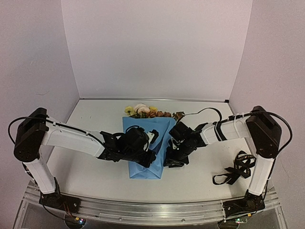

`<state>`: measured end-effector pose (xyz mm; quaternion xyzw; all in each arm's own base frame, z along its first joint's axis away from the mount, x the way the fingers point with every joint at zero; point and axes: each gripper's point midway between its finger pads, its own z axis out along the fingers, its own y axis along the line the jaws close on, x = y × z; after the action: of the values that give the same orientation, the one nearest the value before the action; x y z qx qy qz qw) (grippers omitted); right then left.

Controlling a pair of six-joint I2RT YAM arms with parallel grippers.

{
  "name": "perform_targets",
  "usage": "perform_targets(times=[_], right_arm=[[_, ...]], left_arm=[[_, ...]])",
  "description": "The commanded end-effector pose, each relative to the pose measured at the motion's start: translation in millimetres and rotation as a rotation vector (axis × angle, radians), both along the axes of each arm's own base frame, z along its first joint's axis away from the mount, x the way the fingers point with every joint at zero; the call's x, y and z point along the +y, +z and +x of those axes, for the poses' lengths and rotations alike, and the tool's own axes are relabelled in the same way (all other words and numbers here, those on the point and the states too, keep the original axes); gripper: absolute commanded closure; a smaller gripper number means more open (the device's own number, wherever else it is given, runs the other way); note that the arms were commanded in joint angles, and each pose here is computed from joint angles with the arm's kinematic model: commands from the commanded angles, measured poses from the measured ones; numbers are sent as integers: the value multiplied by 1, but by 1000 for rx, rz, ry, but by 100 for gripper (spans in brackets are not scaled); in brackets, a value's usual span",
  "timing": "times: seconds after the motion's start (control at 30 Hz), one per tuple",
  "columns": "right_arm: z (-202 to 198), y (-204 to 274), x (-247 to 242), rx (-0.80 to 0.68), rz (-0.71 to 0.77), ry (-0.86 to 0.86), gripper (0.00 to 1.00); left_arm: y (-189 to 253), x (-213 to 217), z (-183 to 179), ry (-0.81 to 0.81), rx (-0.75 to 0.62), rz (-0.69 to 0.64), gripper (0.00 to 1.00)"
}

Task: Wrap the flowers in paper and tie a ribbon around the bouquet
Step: Fold the left corner of the flattened wrapping paper at the center of the board.

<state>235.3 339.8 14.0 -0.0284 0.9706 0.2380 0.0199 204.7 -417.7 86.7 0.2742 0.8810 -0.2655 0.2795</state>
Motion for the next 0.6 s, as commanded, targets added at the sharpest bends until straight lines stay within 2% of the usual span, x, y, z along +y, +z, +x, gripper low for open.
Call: perform_targets(times=[0.0, 0.23, 0.4, 0.57], right_arm=[[-3, 32, -10, -50, 35, -8, 71], [-6, 76, -27, -74, 108, -35, 63], [13, 121, -20, -127, 183, -53, 51], [37, 151, -13, -204, 191, -71, 41]], left_arm=[[12, -18, 3, -39, -22, -25, 98], [4, -23, 5, -42, -16, -14, 98], [-1, -23, 7, -46, -11, 0, 98], [-2, -25, 6, -59, -7, 3, 97]])
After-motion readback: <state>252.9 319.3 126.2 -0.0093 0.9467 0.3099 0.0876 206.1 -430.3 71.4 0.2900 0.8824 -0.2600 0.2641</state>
